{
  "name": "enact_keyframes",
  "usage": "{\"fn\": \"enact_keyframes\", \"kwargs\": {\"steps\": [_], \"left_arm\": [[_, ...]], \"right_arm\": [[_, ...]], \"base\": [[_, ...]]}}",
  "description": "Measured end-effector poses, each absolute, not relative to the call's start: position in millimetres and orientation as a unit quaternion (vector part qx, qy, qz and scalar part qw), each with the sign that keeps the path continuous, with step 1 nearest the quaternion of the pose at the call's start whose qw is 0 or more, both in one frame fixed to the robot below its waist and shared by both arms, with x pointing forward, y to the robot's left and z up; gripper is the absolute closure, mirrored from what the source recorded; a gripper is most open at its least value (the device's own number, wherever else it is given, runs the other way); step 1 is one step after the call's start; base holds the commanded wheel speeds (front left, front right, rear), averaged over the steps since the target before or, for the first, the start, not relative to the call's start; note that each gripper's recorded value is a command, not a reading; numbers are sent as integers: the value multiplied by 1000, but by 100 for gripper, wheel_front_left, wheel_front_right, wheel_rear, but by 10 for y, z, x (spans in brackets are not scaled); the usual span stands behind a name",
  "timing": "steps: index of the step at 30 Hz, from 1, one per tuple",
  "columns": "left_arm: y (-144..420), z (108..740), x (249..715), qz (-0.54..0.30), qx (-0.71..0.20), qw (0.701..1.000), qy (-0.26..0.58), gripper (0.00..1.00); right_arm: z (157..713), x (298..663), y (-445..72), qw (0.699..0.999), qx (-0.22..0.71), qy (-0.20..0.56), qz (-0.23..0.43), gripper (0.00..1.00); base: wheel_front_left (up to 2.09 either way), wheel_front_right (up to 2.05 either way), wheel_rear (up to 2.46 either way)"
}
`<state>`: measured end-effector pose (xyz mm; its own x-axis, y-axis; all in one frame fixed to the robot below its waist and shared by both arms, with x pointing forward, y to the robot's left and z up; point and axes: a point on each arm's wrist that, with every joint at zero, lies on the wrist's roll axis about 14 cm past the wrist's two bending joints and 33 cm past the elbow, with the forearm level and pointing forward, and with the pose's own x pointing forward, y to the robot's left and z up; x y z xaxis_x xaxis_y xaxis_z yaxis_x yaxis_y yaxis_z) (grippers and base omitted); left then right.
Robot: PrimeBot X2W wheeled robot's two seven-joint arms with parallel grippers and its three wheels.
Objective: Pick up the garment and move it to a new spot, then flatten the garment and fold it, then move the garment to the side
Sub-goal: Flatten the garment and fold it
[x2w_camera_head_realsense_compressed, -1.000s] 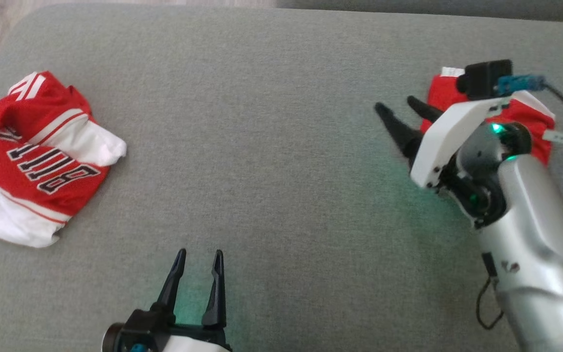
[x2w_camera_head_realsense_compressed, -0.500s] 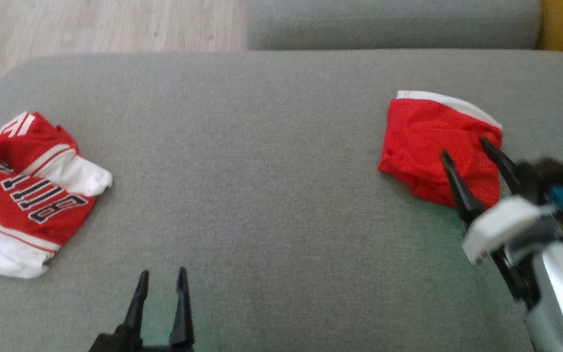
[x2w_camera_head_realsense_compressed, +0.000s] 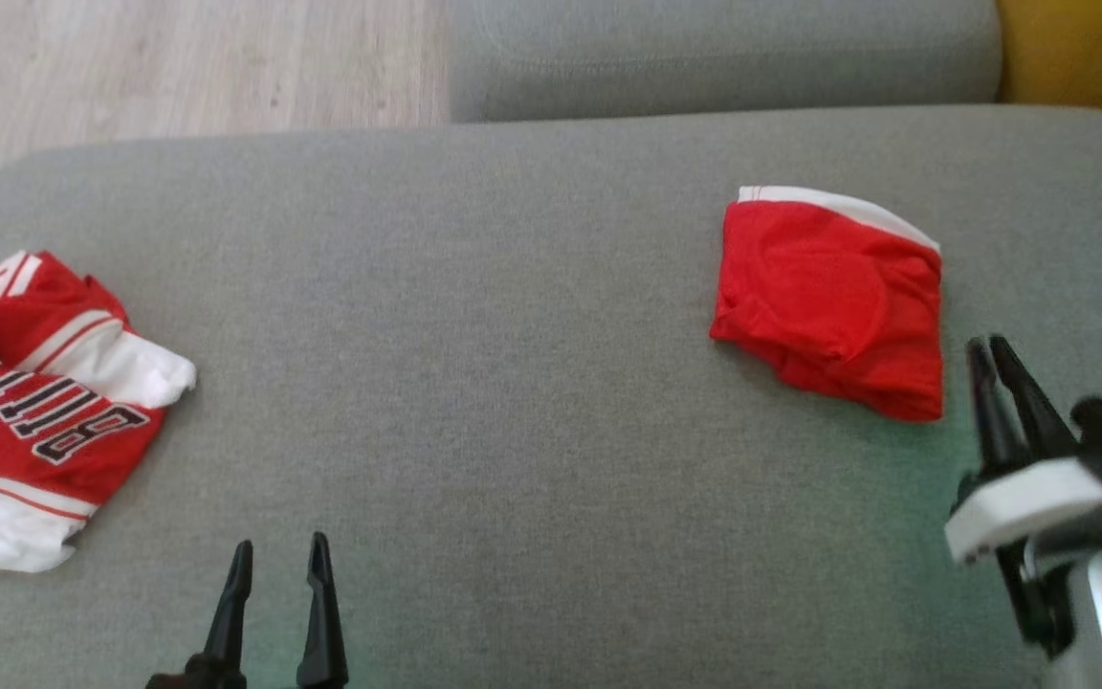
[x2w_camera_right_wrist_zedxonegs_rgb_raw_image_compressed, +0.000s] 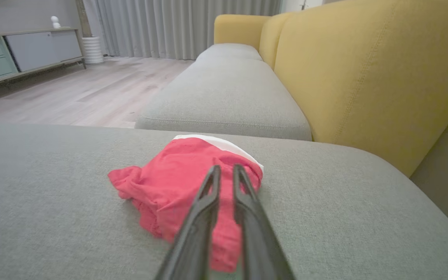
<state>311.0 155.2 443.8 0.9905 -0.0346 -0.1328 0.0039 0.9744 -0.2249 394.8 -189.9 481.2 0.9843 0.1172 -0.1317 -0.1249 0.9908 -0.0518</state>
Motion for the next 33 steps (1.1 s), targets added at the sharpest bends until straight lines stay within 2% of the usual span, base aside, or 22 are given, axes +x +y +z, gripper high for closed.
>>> {"fn": "enact_keyframes", "kwargs": {"steps": [4,5,7,12,19,33], "left_arm": [[1505,4363,3139,-15,-113,990,82,0],[1467,4335,3182,-25,-111,990,86,0],[1462,4341,3244,-27,-109,990,84,0],[1461,4342,3311,-26,-109,990,83,0],[1511,4250,3253,-15,-108,989,99,0],[1519,4230,3227,-14,-108,989,102,0]], "right_arm": [[4776,4230,-1899,996,-24,73,54,100],[4760,4419,-1812,995,-26,77,63,100],[4716,4575,-1669,993,-32,86,79,100],[4441,4755,-1339,985,-37,129,111,100],[3973,4629,-1213,971,-53,194,130,100],[3726,4327,-709,950,-53,222,213,100]], "base": [[0,0,0],[0,0,0],[0,0,0],[0,0,0],[0,0,0],[0,0,0]]}}
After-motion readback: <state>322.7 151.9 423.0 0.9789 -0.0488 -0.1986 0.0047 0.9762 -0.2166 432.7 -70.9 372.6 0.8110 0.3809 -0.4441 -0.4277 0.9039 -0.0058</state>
